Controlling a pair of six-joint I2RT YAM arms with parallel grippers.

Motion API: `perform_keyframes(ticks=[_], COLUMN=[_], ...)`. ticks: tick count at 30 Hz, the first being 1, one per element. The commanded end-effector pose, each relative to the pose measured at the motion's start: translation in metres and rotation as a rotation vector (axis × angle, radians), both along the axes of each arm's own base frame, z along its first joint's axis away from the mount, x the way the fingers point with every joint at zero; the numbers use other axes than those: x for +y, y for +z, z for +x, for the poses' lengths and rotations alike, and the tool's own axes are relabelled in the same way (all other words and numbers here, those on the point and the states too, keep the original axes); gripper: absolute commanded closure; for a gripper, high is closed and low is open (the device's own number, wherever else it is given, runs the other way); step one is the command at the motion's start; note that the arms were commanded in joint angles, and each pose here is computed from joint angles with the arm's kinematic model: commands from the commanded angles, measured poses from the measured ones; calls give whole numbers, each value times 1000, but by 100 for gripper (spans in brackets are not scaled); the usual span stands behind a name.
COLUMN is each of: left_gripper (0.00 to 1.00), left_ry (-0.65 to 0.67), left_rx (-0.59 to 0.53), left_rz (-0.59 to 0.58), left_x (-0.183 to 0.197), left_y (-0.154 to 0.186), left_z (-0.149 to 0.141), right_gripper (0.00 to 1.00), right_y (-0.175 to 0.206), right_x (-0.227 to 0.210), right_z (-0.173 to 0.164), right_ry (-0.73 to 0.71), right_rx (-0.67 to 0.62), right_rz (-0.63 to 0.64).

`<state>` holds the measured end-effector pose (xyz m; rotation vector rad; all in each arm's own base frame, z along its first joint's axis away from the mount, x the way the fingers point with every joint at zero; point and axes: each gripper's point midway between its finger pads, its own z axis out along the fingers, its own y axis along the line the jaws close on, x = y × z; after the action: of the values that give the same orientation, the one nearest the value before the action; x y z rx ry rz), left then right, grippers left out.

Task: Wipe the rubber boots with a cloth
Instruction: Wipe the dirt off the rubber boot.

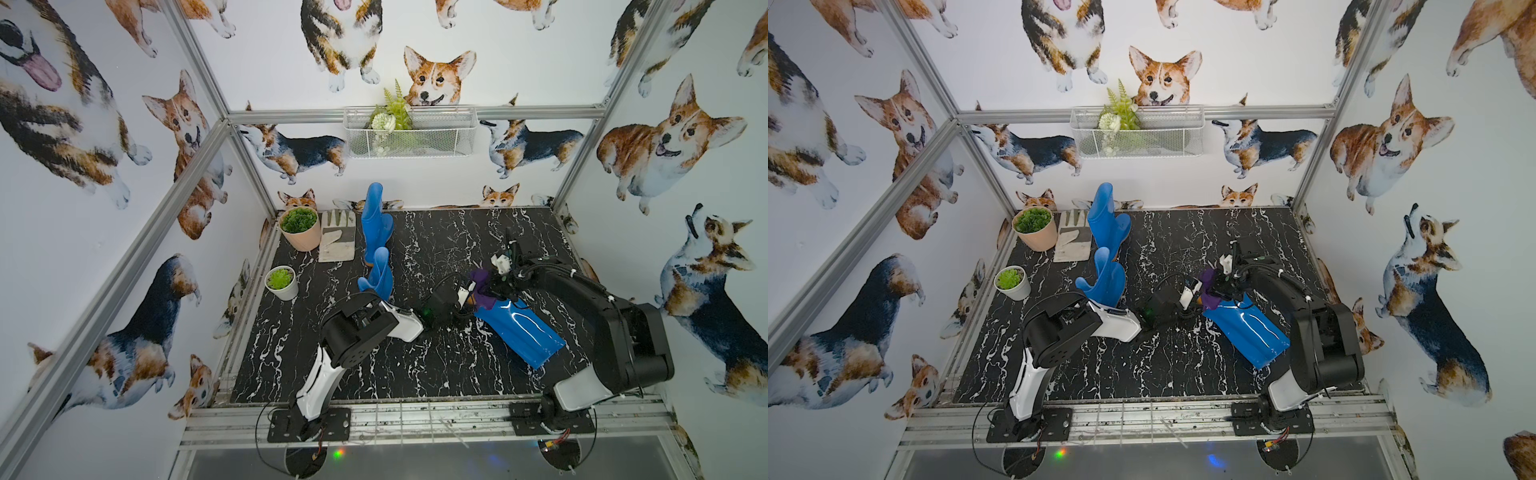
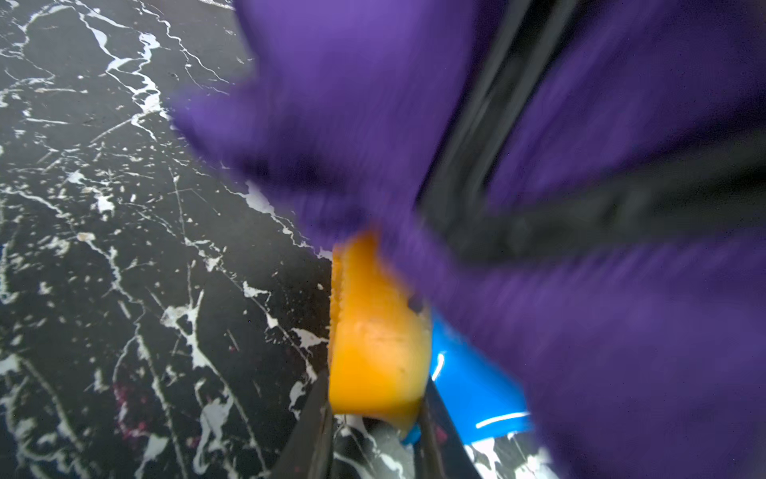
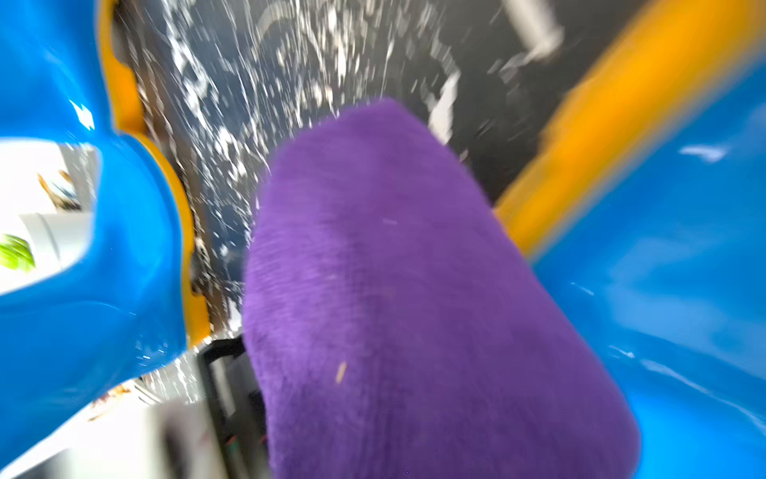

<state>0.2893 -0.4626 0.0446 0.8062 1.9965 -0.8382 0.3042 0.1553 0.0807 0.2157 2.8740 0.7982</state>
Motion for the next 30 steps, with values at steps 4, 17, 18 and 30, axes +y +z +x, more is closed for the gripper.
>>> perform_keyframes(ticks=[4,17,18,30], left_gripper=[100,100,100,100], left_ry=[1,18,20,18], left_rx=[20,42,42,54], left_rz=[-19,-35,-34,-43], left_x=[3,12,13,10], left_y=[6,12,13,15], left_z=[-5,-10,-9,-9], right_gripper=[100,100,100,100], right_y=[-35,-7,-2,38], right_x=[31,-140,-146,-16], right_z=[-47,-18,-17,-20], right_ry=[58,-263,-274,-16], right_rx=[79,2,-9,-206], right_rz=[27,-472,-489,-107])
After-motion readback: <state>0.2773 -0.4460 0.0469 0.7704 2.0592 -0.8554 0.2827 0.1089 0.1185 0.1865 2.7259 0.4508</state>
